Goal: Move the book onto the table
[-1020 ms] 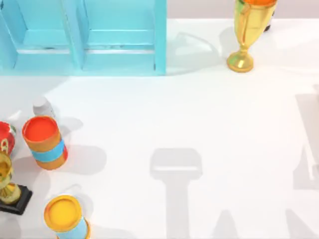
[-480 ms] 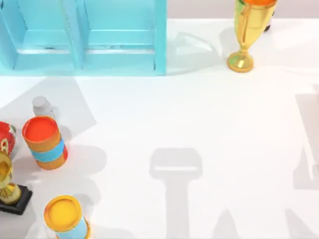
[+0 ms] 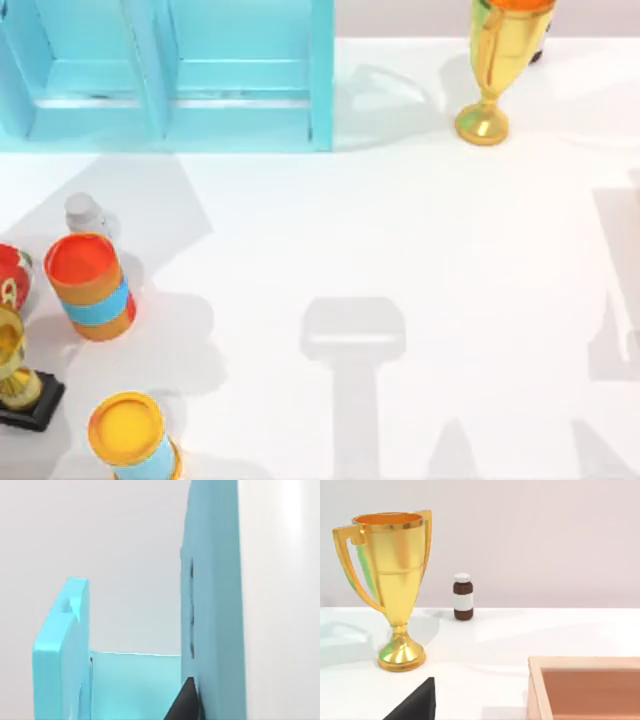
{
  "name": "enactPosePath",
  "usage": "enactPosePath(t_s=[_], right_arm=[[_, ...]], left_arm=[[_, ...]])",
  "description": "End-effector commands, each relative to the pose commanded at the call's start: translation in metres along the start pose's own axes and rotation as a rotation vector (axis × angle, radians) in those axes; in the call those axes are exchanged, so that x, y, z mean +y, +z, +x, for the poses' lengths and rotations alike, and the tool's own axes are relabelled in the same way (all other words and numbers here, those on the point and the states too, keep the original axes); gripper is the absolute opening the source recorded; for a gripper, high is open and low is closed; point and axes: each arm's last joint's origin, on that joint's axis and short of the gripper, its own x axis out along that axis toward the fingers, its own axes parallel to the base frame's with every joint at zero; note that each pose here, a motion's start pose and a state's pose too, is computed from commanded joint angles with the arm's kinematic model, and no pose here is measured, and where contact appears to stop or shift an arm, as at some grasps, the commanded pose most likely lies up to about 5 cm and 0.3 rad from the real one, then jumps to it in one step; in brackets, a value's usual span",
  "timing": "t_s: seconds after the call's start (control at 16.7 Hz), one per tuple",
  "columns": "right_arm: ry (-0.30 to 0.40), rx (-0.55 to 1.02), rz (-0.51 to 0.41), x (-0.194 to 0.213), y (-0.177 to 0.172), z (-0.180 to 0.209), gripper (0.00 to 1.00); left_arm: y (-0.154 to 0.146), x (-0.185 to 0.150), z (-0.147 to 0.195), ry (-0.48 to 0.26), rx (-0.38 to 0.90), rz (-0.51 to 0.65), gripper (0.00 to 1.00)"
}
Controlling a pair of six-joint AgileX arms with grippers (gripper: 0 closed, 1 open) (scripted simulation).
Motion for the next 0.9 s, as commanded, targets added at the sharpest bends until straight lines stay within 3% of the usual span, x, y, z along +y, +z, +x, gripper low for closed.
enactPosePath(t_s=[0.24,0.48,0.72,0.9], right_arm=[[0.0,0.0,0.0,0.0,0.0,0.0,1.0],[0.0,0.0,0.0,0.0,0.0,0.0,1.0],[0.0,0.0,0.0,0.0,0.0,0.0,1.0],[0.0,0.0,0.0,0.0,0.0,0.0,1.0]], left_arm=[[0.009,-0.039,0.033,-0.036,0.023,-0.244,0.0],[0.015,-0.099,0.07,-0.038,0.082,-0.59,0.0],[0.015,-0.18,0.098,0.023,0.171,-0.975,0.0],[0.007,-0.249,0.107,0.124,0.24,-1.239,0.0]])
